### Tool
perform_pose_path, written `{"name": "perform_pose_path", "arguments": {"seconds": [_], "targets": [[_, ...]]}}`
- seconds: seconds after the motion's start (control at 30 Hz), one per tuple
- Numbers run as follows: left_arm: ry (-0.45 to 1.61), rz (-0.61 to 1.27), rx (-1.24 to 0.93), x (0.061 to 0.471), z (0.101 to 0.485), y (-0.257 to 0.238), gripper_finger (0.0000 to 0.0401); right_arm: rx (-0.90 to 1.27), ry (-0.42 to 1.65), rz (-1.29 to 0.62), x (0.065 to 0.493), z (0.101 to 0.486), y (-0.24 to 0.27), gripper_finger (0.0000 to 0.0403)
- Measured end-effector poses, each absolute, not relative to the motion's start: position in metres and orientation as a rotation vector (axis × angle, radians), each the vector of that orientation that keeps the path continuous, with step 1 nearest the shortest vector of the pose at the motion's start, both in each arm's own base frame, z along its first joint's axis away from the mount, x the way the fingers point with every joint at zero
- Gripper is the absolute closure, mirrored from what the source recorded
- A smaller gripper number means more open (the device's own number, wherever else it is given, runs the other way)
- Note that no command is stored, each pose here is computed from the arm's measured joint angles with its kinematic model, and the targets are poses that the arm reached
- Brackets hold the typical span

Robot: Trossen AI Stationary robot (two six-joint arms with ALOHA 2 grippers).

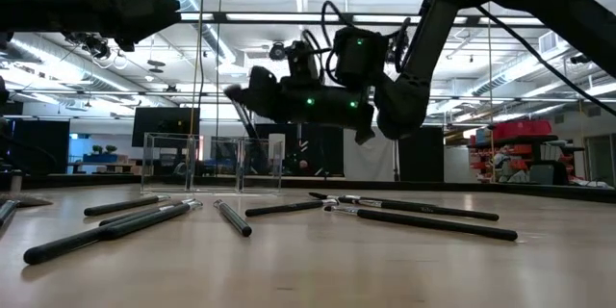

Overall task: Put items in baskets/containers
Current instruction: Put the blush brush into the right section of the transparent organizer, then put the liner brush into the left section of the transparent organizer

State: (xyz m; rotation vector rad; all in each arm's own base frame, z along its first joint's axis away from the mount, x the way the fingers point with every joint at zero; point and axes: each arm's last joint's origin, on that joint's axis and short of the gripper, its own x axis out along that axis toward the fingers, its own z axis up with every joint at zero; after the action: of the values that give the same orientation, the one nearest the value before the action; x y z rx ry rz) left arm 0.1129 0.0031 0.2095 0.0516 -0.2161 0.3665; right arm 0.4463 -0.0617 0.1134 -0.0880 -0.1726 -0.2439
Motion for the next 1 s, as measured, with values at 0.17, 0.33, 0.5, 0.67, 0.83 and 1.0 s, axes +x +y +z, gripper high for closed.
{"name": "perform_pose_path", "arguments": {"seconds": [0.17, 0.33, 0.5, 0.67, 0.83, 1.0], "targets": [[-0.212, 0.366, 0.052, 0.113, 0.209, 0.003, 0.0224, -0.085, -0.097, -0.235, 0.447, 0.106, -0.058, 0.0374], [-0.213, 0.366, 0.052, 0.113, 0.209, 0.003, 0.0224, -0.060, -0.090, -0.260, 0.447, 0.105, -0.059, 0.0345], [-0.213, 0.366, 0.051, 0.113, 0.209, 0.003, 0.0224, -0.058, -0.091, -0.281, 0.447, 0.105, -0.060, 0.0305], [-0.214, 0.366, 0.050, 0.113, 0.209, 0.003, 0.0224, -0.113, -0.092, -0.276, 0.448, 0.109, -0.056, 0.0270], [-0.216, 0.365, 0.039, 0.113, 0.209, 0.003, 0.0224, -0.239, -0.087, -0.309, 0.448, 0.144, -0.039, 0.0248], [-0.218, 0.363, 0.026, 0.113, 0.209, 0.003, 0.0224, -0.326, 0.134, -0.412, 0.437, 0.185, -0.015, 0.0244]]}}
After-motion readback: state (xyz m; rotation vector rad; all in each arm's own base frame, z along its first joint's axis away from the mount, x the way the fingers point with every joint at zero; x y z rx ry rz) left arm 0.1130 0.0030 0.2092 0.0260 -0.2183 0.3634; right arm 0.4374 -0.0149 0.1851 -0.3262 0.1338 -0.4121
